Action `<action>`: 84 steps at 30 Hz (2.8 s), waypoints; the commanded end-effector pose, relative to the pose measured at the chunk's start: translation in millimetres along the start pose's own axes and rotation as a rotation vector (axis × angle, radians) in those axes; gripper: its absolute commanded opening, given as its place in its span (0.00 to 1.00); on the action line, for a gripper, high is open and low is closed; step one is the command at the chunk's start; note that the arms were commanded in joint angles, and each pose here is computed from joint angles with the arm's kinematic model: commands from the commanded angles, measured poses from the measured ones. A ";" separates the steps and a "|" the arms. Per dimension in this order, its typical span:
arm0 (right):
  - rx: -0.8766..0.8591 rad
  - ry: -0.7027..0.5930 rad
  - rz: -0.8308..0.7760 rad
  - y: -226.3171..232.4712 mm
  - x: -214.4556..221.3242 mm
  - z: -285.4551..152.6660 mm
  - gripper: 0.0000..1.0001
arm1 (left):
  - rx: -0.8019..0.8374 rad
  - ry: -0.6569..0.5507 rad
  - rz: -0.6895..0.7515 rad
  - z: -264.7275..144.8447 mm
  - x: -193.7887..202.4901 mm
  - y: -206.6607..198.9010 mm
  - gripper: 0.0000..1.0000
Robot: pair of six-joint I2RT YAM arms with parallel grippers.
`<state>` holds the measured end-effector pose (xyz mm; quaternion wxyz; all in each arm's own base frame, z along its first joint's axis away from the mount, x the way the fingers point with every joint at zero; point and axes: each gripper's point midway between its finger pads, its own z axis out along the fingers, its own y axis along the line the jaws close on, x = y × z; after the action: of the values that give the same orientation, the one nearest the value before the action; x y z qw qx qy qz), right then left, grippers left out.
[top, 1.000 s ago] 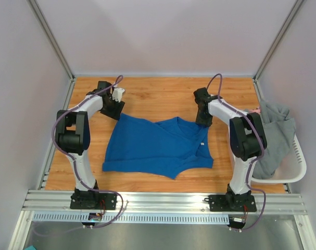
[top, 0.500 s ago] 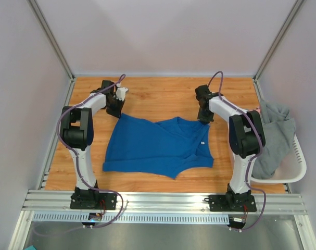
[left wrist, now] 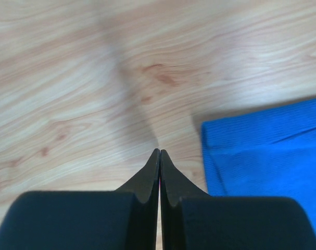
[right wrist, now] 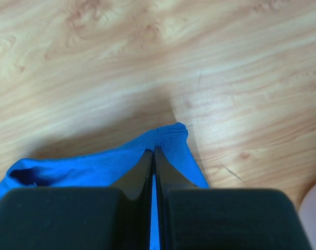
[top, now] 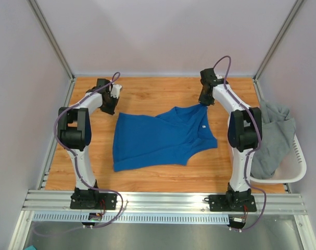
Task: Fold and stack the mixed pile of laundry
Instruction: Flatten out the tank top at the center of the board.
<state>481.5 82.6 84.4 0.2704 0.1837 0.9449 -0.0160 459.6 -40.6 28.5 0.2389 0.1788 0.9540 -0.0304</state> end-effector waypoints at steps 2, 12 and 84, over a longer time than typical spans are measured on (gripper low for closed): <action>-0.020 -0.052 0.017 14.4 -29.2 0.6 0.00 | -0.095 -0.120 -0.054 -29.0 -36.1 28.7 0.00; -0.020 -0.033 -0.089 21.3 -31.5 -14.3 0.61 | 0.077 -0.174 0.037 -47.3 -59.0 -11.9 0.37; -0.179 0.096 -0.143 -40.0 177.0 -97.8 0.50 | -0.048 -0.062 0.099 0.2 -51.9 25.6 0.00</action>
<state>262.3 98.8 51.0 0.2047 0.1213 0.9711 0.0192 506.6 -33.8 27.5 0.2436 0.2100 0.9469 -0.0037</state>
